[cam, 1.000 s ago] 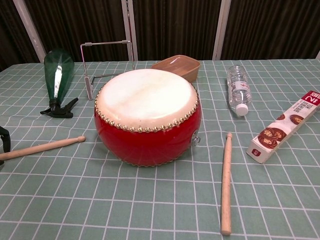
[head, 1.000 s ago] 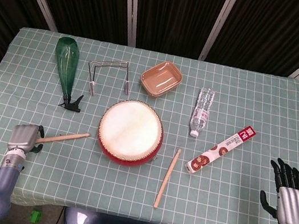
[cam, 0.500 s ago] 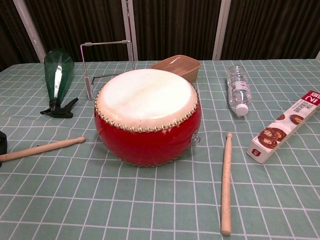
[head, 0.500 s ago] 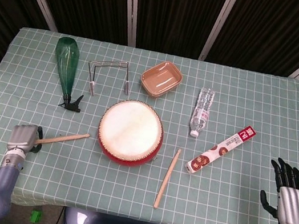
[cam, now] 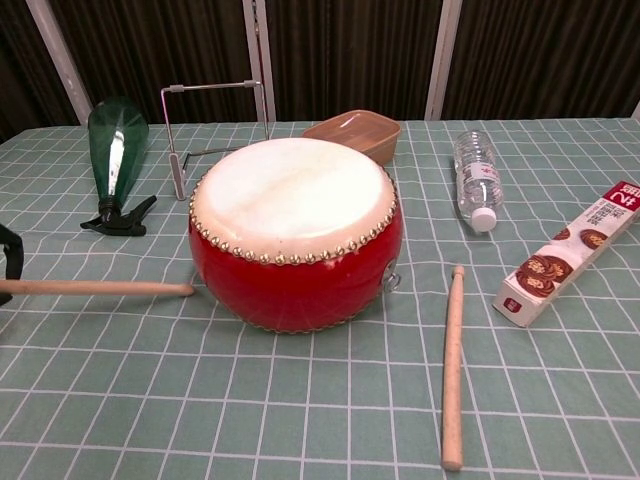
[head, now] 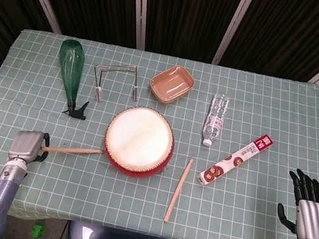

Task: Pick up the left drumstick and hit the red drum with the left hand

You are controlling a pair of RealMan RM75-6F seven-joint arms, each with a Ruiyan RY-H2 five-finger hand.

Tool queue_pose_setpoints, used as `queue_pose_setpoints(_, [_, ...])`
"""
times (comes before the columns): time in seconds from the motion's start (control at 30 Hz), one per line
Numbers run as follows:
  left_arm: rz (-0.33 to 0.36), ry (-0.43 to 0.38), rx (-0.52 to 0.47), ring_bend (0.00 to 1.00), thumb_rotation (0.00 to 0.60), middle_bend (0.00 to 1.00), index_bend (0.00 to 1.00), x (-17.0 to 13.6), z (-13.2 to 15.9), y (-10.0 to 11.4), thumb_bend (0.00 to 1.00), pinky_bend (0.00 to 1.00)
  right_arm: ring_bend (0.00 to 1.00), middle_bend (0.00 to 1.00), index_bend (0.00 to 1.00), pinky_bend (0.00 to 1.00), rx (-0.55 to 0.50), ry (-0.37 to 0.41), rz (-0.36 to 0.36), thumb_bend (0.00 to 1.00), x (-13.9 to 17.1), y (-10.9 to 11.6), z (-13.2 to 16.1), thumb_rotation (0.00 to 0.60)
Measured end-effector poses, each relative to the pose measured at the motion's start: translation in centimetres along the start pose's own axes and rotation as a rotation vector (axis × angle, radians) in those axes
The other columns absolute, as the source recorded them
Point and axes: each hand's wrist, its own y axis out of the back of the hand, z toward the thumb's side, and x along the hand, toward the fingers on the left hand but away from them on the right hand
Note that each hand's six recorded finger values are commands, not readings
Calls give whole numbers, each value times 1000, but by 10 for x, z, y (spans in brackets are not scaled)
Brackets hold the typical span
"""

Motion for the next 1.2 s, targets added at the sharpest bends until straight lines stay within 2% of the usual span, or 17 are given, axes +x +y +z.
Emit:
queue_pose_setpoints(0.17, [100, -101, -1, 1000, 600, 1000, 718, -27, 18, 45, 449, 976, 0, 0, 0, 36, -2, -1, 1, 437, 0, 0, 0, 600])
queue_pose_setpoints(0.33, [144, -170, -14, 1000, 600, 1000, 719, -57, 28, 84, 450, 976, 0, 0, 0, 36, 0, 0, -1, 435, 0, 0, 1, 600])
queue_pose_setpoints(0.47, [208, -225, -24, 1000, 600, 1000, 719, -79, 38, 121, 449, 976, 0, 0, 0, 36, 0, 1, -1, 436, 0, 0, 1, 600])
queue_pose_setpoints(0.67, [322, -291, -98, 1000, 600, 1000, 719, -81, 62, 157, 448, 976, 0, 0, 0, 36, 1, -1, 0, 436, 0, 0, 1, 600])
queue_pose_setpoints(0.87, [461, -359, -206, 1000, 600, 1000, 719, -65, 94, 174, 447, 976, 0, 0, 0, 36, -1, -5, 2, 436, 0, -1, 0, 600])
queue_pose_setpoints(1.0, [552, -385, -253, 1000, 600, 1000, 719, -49, 114, 177, 446, 976, 0, 0, 0, 36, -2, -4, 3, 436, -1, -1, 0, 600])
queue_pose_setpoints(1.1, [591, -385, -247, 1000, 600, 1000, 720, -33, 126, 169, 446, 976, 0, 0, 0, 36, -1, 1, 0, 436, -1, 0, 0, 600])
queue_pose_setpoints(1.2, [566, -363, -187, 1000, 600, 1000, 722, -13, 132, 147, 446, 976, 0, 0, 0, 36, -3, 5, -1, 436, -1, -1, 1, 600])
